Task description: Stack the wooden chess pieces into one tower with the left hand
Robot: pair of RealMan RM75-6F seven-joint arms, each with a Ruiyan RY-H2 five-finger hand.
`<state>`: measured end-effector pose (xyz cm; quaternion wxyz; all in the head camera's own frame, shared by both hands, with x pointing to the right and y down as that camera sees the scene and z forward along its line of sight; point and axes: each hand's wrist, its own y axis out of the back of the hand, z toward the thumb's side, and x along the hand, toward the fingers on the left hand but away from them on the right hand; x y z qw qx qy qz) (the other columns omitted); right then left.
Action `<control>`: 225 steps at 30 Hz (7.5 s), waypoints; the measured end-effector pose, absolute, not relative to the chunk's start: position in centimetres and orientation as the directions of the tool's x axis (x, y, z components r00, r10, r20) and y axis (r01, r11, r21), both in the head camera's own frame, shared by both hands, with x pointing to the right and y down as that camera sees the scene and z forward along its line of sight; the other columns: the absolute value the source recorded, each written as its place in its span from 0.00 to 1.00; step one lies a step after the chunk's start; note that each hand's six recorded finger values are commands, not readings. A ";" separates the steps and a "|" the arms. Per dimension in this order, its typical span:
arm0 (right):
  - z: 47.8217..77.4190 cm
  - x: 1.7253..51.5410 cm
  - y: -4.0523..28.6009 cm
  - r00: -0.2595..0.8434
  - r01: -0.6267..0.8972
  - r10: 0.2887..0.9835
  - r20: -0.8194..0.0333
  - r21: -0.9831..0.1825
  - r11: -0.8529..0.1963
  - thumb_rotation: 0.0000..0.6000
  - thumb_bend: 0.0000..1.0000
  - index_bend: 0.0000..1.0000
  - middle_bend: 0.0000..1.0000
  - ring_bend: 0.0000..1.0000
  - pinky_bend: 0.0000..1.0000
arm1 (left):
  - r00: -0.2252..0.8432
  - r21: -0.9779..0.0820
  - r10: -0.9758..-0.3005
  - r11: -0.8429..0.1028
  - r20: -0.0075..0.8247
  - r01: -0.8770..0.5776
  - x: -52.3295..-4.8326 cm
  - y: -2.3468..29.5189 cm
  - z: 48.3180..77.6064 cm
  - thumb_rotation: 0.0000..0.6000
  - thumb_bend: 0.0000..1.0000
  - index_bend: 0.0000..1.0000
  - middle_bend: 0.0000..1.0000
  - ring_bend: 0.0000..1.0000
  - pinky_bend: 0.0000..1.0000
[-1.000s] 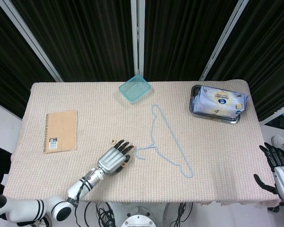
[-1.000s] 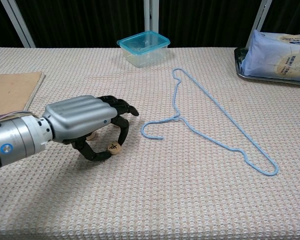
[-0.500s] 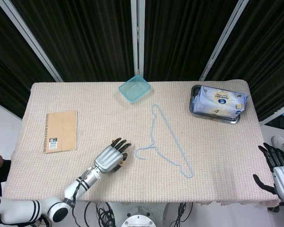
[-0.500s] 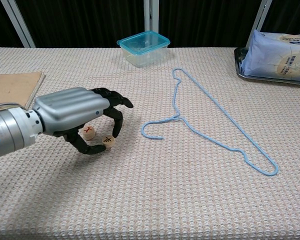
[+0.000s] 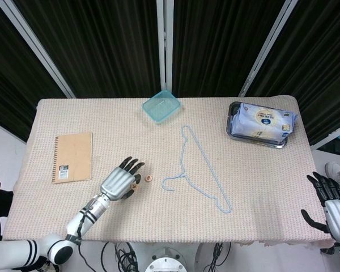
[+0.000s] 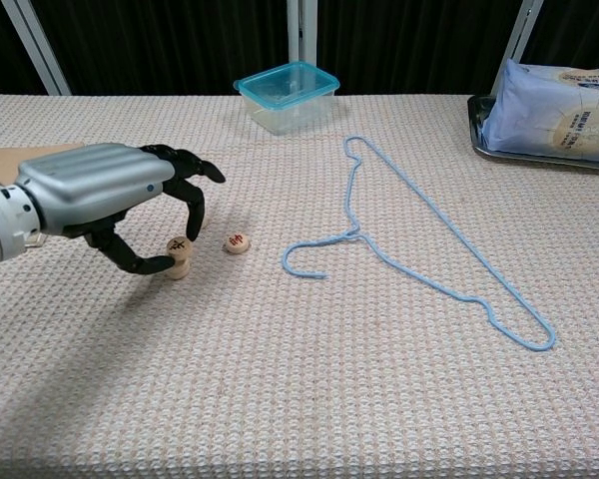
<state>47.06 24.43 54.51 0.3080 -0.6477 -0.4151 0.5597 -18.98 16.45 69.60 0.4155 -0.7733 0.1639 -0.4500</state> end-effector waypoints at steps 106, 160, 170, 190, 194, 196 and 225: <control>54.6 47.4 24.5 0.032 0.209 0.867 -0.498 -0.845 -0.493 1.00 0.26 0.00 0.00 0.00 0.00 | 0.491 -0.753 -0.611 -0.640 0.621 0.155 -14.2 13.7 73.3 1.00 0.30 0.43 0.07 0.00 0.00; 55.6 46.9 24.4 0.050 0.190 0.844 -0.534 -0.825 -0.532 1.00 0.26 0.00 0.00 0.00 0.00 | 0.483 -0.793 -0.680 -0.607 0.551 0.051 -15.3 13.6 67.5 1.00 0.31 0.48 0.09 0.00 0.00; 55.7 46.8 24.3 0.047 0.187 0.845 -0.533 -0.826 -0.532 1.00 0.26 0.00 0.00 0.00 0.00 | 0.474 -0.794 -0.684 -0.605 0.555 0.057 -16.7 14.8 67.0 1.00 0.31 0.48 0.09 0.00 0.00; 55.3 46.7 24.4 0.053 0.189 0.850 -0.524 -0.831 -0.524 1.00 0.26 0.00 0.00 0.00 0.00 | 0.444 -0.773 -0.669 -0.629 0.595 0.088 -18.0 16.2 68.5 1.00 0.32 0.48 0.09 0.00 0.00; 55.2 46.8 24.4 0.051 0.191 0.853 -0.519 -0.834 -0.518 1.00 0.26 0.00 0.00 0.00 0.00 | 0.436 -0.766 -0.667 -0.637 0.604 0.088 -18.2 16.5 69.0 1.00 0.32 0.48 0.09 0.00 0.00; 55.3 46.9 24.4 0.049 0.191 0.852 -0.521 -0.833 -0.520 1.00 0.26 0.00 0.00 0.00 0.00 | 0.438 -0.767 -0.667 -0.635 0.603 0.088 -18.2 16.5 69.0 1.00 0.31 0.48 0.09 0.00 0.00; 55.1 47.2 24.3 0.035 0.200 0.855 -0.518 -0.834 -0.514 1.00 0.26 0.00 0.00 0.00 0.00 | 0.427 -0.767 -0.669 -0.633 0.609 0.103 -18.7 16.4 69.3 1.00 0.32 0.38 0.09 0.00 0.00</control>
